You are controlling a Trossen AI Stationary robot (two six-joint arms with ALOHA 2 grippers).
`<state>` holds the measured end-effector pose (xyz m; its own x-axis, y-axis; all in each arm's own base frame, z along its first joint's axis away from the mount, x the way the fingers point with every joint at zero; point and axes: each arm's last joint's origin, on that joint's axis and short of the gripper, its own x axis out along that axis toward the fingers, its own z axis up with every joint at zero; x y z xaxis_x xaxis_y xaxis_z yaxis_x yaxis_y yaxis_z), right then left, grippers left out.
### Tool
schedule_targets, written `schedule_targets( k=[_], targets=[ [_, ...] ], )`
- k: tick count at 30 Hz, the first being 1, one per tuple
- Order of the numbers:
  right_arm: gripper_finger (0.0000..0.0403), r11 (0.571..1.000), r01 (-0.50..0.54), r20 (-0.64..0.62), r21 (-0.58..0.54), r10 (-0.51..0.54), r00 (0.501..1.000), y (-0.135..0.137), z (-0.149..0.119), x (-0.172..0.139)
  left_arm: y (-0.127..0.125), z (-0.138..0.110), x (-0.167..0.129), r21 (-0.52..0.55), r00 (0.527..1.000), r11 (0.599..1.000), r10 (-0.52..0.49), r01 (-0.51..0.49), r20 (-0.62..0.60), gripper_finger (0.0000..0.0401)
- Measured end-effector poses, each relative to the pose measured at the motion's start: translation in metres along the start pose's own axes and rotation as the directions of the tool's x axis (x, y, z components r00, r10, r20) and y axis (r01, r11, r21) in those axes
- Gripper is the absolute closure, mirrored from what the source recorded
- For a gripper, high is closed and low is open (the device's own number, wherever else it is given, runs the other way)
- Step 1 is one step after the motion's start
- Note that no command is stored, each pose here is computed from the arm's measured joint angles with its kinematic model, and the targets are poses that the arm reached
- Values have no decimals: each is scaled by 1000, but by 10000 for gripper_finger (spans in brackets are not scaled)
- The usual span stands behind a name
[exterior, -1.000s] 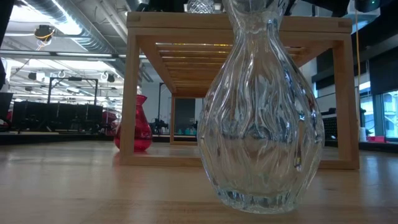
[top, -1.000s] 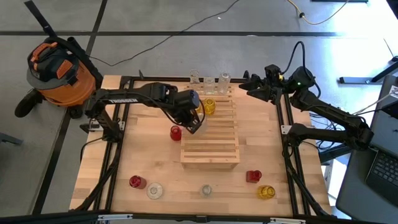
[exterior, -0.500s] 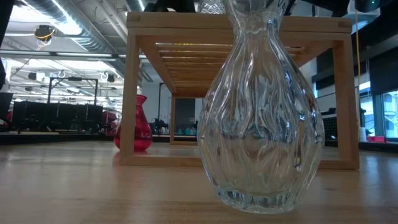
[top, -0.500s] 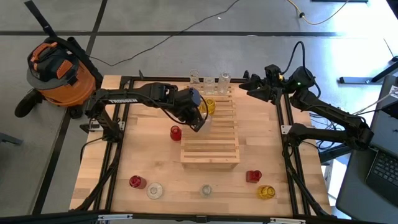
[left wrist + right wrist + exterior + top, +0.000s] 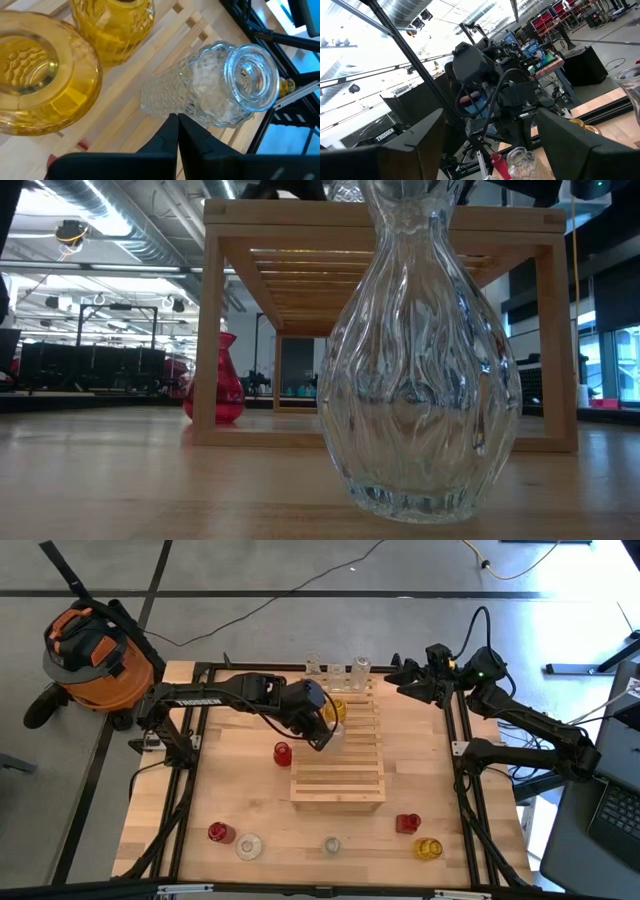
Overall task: Sort vases onto shelf
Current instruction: Put the transparent vase on the shelf, then put the red vase on the shelf
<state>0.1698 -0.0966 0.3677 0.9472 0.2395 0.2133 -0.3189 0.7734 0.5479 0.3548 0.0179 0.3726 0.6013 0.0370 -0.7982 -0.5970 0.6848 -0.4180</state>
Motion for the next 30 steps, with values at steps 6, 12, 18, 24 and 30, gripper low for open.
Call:
schedule_targets(
  k=[6, 12, 18, 24, 30],
  targets=[
    [137, 1000, 0, 0, 0, 0, 1000, 0, 0, 0, -1, 1, 0, 1, 1000, 1000, -10, 10, 10, 401],
    [137, 995, -84, -54, 45, 86, 995, 5, 1, 0, 0, -1, -1, 13, 1000, 1000, -10, 11, -14, 401],
    [137, 954, -207, -237, 216, 257, 937, 26, -4, -9, 13, -18, -36, 43, 993, 995, 88, -85, -82, 401],
    [171, 924, -40, -425, 380, 213, 880, 38, -47, -27, 23, -28, -49, 101, 975, 982, 172, -159, -143, 401],
    [219, 943, 229, -697, 240, 4, 717, 55, -104, -63, 23, -39, -38, 121, 963, 975, 205, -186, -174, 401]
  ],
)
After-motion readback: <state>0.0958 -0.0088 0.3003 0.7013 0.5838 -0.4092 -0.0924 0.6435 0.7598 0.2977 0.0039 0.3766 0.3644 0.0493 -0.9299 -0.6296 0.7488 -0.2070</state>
